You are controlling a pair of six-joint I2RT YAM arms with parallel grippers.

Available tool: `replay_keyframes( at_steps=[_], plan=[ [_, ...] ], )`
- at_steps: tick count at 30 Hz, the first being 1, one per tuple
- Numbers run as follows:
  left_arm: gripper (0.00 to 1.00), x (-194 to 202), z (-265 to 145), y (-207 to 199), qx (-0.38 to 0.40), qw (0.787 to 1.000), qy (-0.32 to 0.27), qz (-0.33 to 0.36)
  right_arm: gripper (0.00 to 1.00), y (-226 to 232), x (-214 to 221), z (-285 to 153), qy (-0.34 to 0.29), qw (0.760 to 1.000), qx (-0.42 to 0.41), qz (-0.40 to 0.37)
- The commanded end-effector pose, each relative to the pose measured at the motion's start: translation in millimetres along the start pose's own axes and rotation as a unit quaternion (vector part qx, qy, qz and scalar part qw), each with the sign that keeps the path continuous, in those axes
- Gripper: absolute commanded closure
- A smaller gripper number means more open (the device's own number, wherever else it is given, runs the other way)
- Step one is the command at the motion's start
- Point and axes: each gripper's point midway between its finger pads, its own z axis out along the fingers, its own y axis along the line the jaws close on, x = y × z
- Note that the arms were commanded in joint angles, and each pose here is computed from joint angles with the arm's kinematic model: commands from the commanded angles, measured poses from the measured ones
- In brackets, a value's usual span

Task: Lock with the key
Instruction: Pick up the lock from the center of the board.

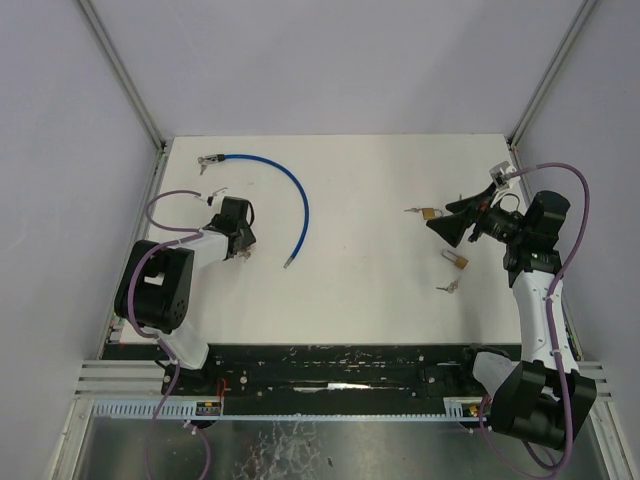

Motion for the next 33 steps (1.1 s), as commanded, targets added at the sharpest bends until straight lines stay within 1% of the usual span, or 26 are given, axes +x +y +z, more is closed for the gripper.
replay_keyframes(
  at_steps=[1,5,8,12,14,16,19,22,24,25,26,29,31,33],
  plan=[
    [0.80,31,-8,-7,0.030,0.998,0.055,0.023,0.01,8,-7,1,-0.008,1.000,-0.021,-0.021],
    [0.83,26,-30,-27,0.080,0.995,0.036,0.039,0.01,7,-7,1,-0.007,1.000,-0.020,-0.021],
    [0.86,20,-56,-51,0.144,0.988,0.009,0.052,0.01,7,-5,2,-0.007,1.000,-0.021,-0.019],
    [0.92,22,-97,-90,0.242,0.966,-0.016,0.091,0.01,8,-4,2,-0.006,0.999,-0.026,-0.019],
    [0.93,22,-122,-109,0.290,0.950,-0.037,0.113,0.01,9,-4,2,-0.006,0.999,-0.030,-0.019],
    [0.94,24,-148,-129,0.346,0.928,-0.048,0.131,0.01,11,-3,2,-0.006,0.999,-0.038,-0.021],
    [0.95,35,-184,-156,0.431,0.889,-0.043,0.148,0.00,15,-2,3,-0.006,0.998,-0.048,-0.031],
    [0.97,52,-208,-177,0.499,0.853,-0.010,0.152,0.00,23,5,5,0.002,0.996,-0.067,-0.061],
    [0.97,65,-225,-191,0.547,0.823,0.017,0.154,0.00,29,14,8,0.013,0.993,-0.082,-0.089],
    [0.97,68,-237,-200,0.575,0.804,0.021,0.153,0.00,33,19,9,0.018,0.990,-0.091,-0.106],
    [0.97,73,-245,-206,0.595,0.789,0.030,0.151,0.00,38,26,10,0.027,0.987,-0.103,-0.123],
    [0.97,85,-258,-220,0.635,0.756,0.060,0.145,0.00,55,50,10,0.036,0.967,-0.148,-0.206],
    [0.97,92,-263,-227,0.654,0.739,0.080,0.142,0.01,63,66,10,0.033,0.944,-0.175,-0.278],
    [0.97,101,-267,-232,0.670,0.722,0.099,0.144,0.01,70,83,9,0.036,0.923,-0.196,-0.328]
  ],
)
